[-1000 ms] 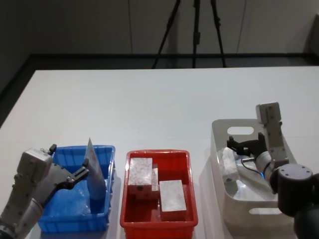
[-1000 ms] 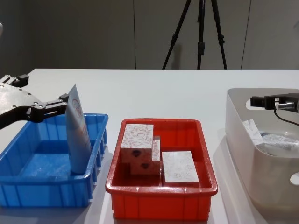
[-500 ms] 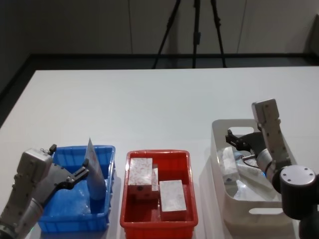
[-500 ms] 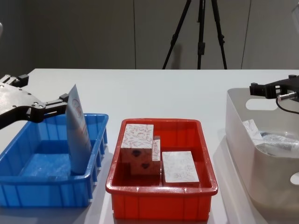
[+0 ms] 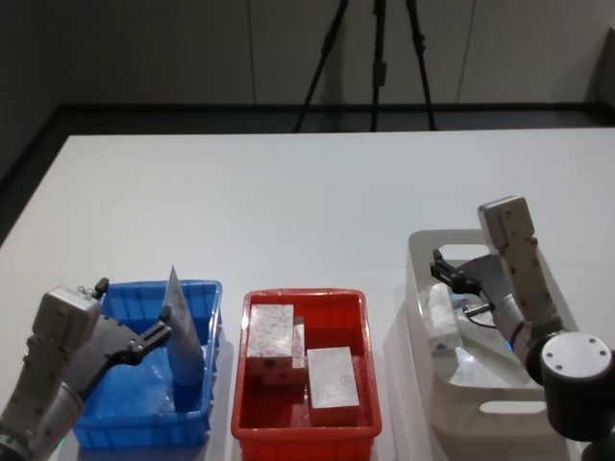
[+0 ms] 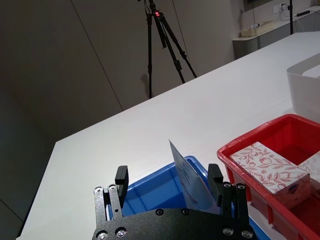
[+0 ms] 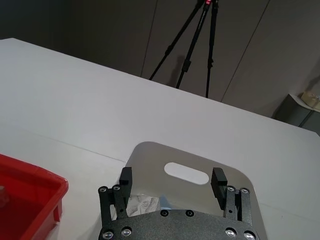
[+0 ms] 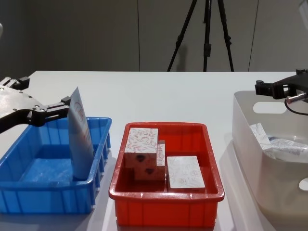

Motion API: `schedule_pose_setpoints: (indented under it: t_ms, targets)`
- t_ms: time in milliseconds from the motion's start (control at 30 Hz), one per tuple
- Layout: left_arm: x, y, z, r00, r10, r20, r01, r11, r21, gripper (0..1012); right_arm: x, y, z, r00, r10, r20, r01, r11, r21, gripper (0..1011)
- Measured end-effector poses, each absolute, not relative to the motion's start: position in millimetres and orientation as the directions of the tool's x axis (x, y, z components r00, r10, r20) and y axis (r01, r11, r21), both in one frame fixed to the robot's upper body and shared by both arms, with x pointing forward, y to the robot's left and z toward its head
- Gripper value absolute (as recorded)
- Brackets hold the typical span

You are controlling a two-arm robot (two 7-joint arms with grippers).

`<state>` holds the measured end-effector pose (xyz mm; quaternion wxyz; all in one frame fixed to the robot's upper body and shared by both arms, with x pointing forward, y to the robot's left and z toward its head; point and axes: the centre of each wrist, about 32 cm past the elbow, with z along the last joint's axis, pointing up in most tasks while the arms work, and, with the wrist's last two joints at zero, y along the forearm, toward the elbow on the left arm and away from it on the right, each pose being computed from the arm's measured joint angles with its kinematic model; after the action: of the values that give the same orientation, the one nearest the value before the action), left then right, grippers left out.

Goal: Bimanual collaborative sorting of washing and personal care products

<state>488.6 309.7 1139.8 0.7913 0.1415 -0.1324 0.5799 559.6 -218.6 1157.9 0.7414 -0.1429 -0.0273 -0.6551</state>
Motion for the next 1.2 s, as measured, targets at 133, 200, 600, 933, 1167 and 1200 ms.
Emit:
schedule_pose_setpoints:
  t_ms: [133, 200, 600, 933, 1167, 1200]
  targets:
    - [489, 310, 1140, 0.292, 0.880, 0.374, -0.955, 0.287, 0.070, 1001, 555, -216, 1157, 0.149, -0.960, 0.238, 0.980, 0.110, -0.168, 1000]
    - [489, 310, 1140, 0.292, 0.880, 0.374, -0.955, 0.287, 0.070, 1001, 556, -217, 1158, 0.148, -0.960, 0.238, 0.980, 0.110, -0.168, 1000]
    - [489, 310, 1140, 0.292, 0.880, 0.374, -0.955, 0.287, 0.070, 1001, 554, -222, 1157, 0.150, -0.958, 0.246, 0.980, 0.113, -0.161, 1000]
    - [489, 310, 1140, 0.292, 0.880, 0.374, -0.955, 0.287, 0.070, 1001, 546, -238, 1155, 0.164, -0.946, 0.279, 0.983, 0.133, -0.126, 1000]
    - [489, 310, 1140, 0.292, 0.880, 0.374, -0.955, 0.287, 0.070, 1001, 539, -251, 1153, 0.178, -0.937, 0.302, 0.983, 0.154, -0.103, 1000]
    - [489, 310, 1140, 0.292, 0.880, 0.374, -0.955, 0.287, 0.070, 1001, 538, -252, 1153, 0.180, -0.935, 0.304, 0.983, 0.156, -0.101, 1000]
